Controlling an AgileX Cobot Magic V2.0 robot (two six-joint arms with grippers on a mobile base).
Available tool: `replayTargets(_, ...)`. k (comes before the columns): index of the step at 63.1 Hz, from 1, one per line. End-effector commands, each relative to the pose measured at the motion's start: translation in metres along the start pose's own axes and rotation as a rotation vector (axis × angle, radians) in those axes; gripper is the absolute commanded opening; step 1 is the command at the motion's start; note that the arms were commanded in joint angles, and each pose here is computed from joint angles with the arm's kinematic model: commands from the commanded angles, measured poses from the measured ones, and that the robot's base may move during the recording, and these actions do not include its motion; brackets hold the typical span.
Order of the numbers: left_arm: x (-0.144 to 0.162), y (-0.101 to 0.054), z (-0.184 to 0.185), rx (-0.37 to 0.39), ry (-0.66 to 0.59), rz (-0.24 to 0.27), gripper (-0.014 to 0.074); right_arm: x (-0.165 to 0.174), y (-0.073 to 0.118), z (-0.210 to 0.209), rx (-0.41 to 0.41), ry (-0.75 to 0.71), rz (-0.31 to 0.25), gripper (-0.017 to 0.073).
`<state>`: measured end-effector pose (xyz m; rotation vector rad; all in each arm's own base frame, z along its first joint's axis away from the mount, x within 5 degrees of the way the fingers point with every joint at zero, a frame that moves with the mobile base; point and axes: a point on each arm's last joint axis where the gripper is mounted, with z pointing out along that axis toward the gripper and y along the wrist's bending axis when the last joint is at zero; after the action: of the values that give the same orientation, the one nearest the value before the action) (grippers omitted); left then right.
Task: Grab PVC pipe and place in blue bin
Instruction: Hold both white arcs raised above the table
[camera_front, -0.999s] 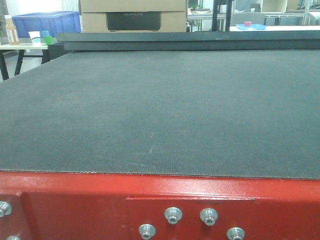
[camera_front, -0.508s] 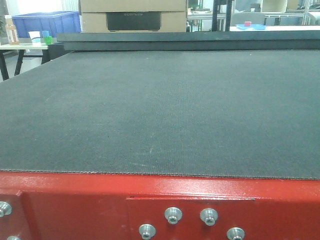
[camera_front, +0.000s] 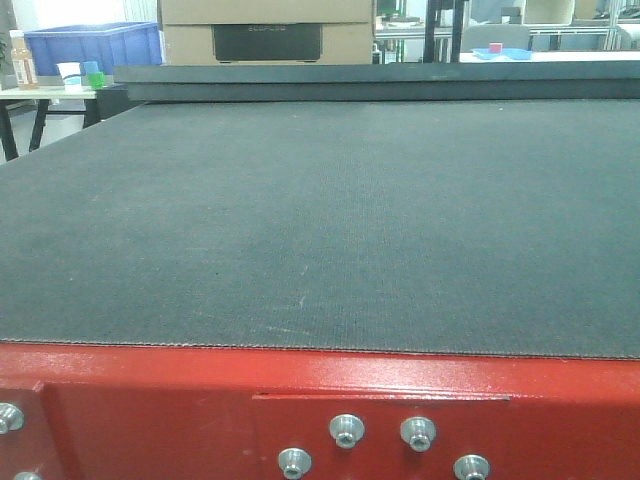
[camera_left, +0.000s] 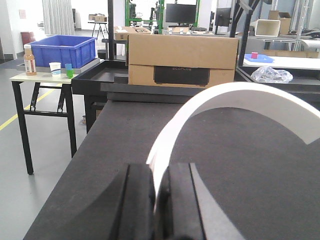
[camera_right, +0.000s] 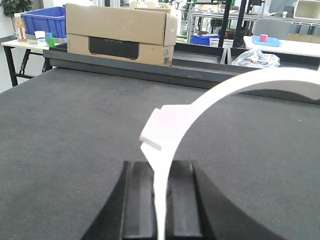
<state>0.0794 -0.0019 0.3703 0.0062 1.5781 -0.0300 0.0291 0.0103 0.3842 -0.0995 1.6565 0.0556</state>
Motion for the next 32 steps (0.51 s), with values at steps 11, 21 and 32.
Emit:
replayTargets(11,-0.0041,-0.0004,-0.0021,0.005,-0.041,-0.002,-0.0111,-0.0018,-0.0009,-0.0006,0.012,-0.026,-0.012,-0.0155)
replayTargets(21,-0.0041,-0.0004,-0.0021,0.005,-0.041,-0.002,-0.0111,-0.0018,-0.0009,-0.0006,0.012,-0.026,-0.012,-0.0155)
replayTargets(32,-0.0041,-0.0004,-0.0021,0.005,-0.041,-0.002,-0.0111,-0.0018,-0.0009,-0.0006,0.012,-0.026,-0.012,-0.0155)
